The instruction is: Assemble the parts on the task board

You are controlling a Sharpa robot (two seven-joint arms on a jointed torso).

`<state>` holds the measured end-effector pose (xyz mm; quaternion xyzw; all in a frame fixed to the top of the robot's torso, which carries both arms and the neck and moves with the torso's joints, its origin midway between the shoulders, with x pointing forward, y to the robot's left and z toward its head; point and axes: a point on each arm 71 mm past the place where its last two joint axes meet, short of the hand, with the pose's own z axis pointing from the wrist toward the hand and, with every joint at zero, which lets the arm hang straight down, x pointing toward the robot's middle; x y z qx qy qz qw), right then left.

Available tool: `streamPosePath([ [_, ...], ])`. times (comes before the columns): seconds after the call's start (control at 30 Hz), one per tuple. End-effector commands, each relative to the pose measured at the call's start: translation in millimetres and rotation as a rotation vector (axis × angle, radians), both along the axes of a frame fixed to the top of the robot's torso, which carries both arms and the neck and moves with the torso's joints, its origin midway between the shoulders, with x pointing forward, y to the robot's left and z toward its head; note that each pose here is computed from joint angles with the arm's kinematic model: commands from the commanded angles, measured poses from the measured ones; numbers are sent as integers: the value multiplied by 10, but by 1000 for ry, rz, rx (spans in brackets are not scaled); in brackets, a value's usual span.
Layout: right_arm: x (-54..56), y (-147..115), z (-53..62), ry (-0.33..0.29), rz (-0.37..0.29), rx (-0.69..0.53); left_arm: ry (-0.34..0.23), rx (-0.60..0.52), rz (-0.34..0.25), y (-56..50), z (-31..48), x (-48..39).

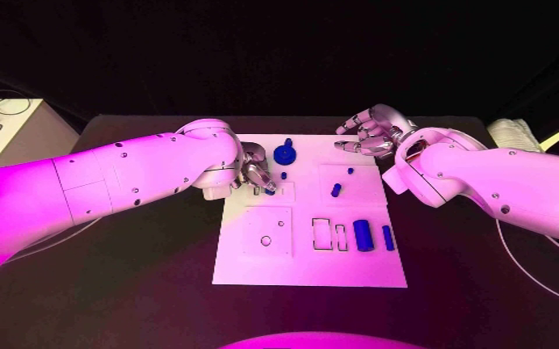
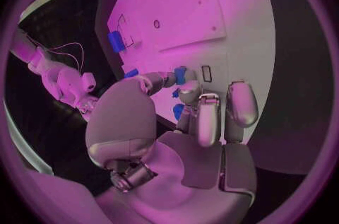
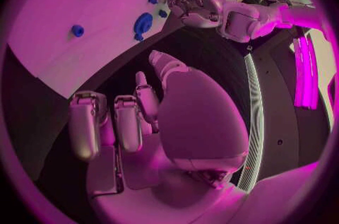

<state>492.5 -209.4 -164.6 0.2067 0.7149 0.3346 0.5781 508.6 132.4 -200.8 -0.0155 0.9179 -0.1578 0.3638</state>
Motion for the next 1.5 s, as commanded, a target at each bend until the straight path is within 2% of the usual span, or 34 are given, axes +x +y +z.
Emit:
streamPosePath([
  [0.03,-7,13,-5,3,14,-3,54,15,-18,-16,-54,-34],
  [0.93,-9,16,-3,1,16,-2,67,-2,-20,-111,-80,-9],
  [1.5,-12,16,-2,-2,17,-1,73,0,-22,-114,-98,-7],
])
